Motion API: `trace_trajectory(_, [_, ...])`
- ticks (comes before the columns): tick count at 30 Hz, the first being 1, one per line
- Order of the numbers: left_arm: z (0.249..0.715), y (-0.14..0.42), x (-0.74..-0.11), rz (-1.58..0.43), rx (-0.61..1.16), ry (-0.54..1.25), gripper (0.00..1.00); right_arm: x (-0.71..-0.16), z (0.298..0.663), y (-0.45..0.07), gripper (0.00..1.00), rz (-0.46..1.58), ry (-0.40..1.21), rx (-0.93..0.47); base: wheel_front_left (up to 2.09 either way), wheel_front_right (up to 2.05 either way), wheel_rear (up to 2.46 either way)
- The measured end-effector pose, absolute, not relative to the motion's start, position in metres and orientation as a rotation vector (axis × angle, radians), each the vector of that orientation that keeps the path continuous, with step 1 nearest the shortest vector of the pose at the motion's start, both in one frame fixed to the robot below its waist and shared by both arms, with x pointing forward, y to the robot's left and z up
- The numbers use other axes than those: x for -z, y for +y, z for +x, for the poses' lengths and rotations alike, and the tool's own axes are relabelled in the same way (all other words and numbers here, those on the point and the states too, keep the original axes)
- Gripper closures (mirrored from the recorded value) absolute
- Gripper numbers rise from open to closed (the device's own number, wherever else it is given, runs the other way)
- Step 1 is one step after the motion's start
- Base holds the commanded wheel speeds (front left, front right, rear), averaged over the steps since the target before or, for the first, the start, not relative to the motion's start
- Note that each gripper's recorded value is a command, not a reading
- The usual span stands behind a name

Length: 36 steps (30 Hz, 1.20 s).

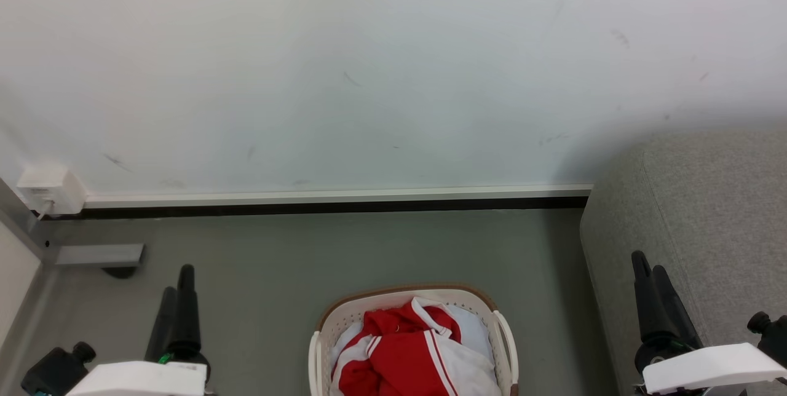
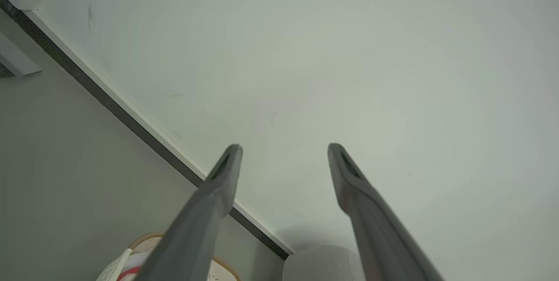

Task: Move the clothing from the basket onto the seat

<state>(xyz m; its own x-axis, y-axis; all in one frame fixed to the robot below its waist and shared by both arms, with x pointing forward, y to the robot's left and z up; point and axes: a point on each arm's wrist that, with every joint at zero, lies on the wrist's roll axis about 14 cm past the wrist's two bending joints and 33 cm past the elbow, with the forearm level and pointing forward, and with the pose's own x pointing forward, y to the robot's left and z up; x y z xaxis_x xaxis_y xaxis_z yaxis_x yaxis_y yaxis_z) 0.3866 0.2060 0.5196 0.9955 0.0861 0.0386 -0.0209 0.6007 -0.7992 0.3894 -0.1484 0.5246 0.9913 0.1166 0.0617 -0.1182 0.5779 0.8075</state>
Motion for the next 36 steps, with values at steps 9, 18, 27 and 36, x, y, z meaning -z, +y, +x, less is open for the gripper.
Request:
trace_trajectory(9, [0.384,0.199,-0.521,-0.713,-0.047,-0.066,0.00,-0.528,0.389,-0.148,0.00,0.787,-0.030,-0.142,0.00,0.00,0.00])
trace_trajectory(18, [0.382,0.198,-0.522,-0.590,-0.045,-0.076,0.00,-0.530,0.388,-0.146,0.00,0.679,-0.050,-0.150,0.00,0.00,0.00])
trace_trajectory(27, [0.380,0.197,-0.525,-0.481,-0.040,-0.094,0.00,-0.531,0.387,-0.138,0.00,0.585,-0.061,-0.178,0.00,0.00,0.00])
trace_trajectory(36, [0.380,0.197,-0.529,-0.394,-0.040,-0.110,0.00,-0.534,0.386,-0.134,0.00,0.504,-0.082,-0.194,0.00,0.00,0.00])
